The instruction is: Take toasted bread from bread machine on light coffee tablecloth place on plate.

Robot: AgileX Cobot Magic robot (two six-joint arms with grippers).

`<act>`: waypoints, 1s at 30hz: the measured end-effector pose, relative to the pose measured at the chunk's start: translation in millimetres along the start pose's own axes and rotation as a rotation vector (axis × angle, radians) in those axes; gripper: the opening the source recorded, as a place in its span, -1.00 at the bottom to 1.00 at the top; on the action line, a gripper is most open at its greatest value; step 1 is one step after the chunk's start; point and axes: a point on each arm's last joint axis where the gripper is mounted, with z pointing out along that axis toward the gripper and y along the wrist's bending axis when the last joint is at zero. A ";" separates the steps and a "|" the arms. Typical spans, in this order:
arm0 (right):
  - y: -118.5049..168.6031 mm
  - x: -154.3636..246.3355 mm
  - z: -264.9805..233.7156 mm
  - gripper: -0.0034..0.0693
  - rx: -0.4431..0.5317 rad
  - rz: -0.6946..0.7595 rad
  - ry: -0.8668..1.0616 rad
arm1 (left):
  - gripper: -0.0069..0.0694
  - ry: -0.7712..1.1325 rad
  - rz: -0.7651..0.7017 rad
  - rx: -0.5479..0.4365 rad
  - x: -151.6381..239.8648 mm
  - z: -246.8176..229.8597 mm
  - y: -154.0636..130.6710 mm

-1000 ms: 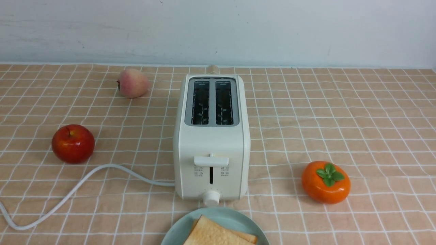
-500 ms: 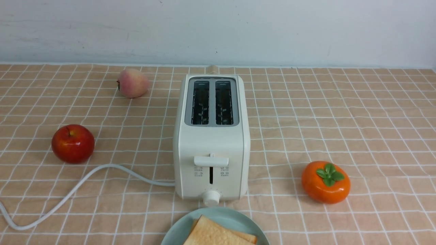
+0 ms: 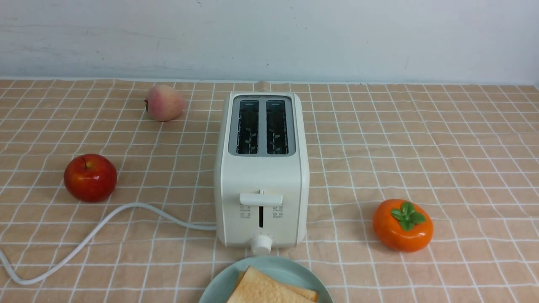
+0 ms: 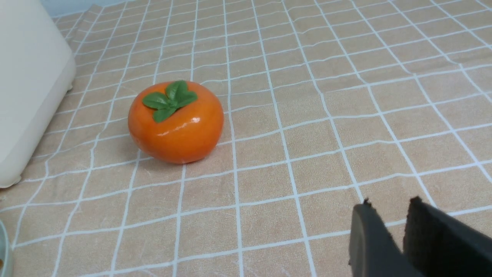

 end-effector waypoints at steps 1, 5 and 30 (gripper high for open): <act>0.0 0.0 0.0 -0.48 0.000 0.000 0.000 | -0.48 0.000 0.000 0.000 0.0 0.0 0.0; 0.0 0.0 0.0 -0.46 0.000 0.000 0.000 | -0.48 0.000 0.000 0.000 0.0 0.0 0.0; 0.0 0.0 0.0 -0.37 0.000 0.000 0.000 | -0.41 0.000 0.000 0.000 0.0 0.0 0.0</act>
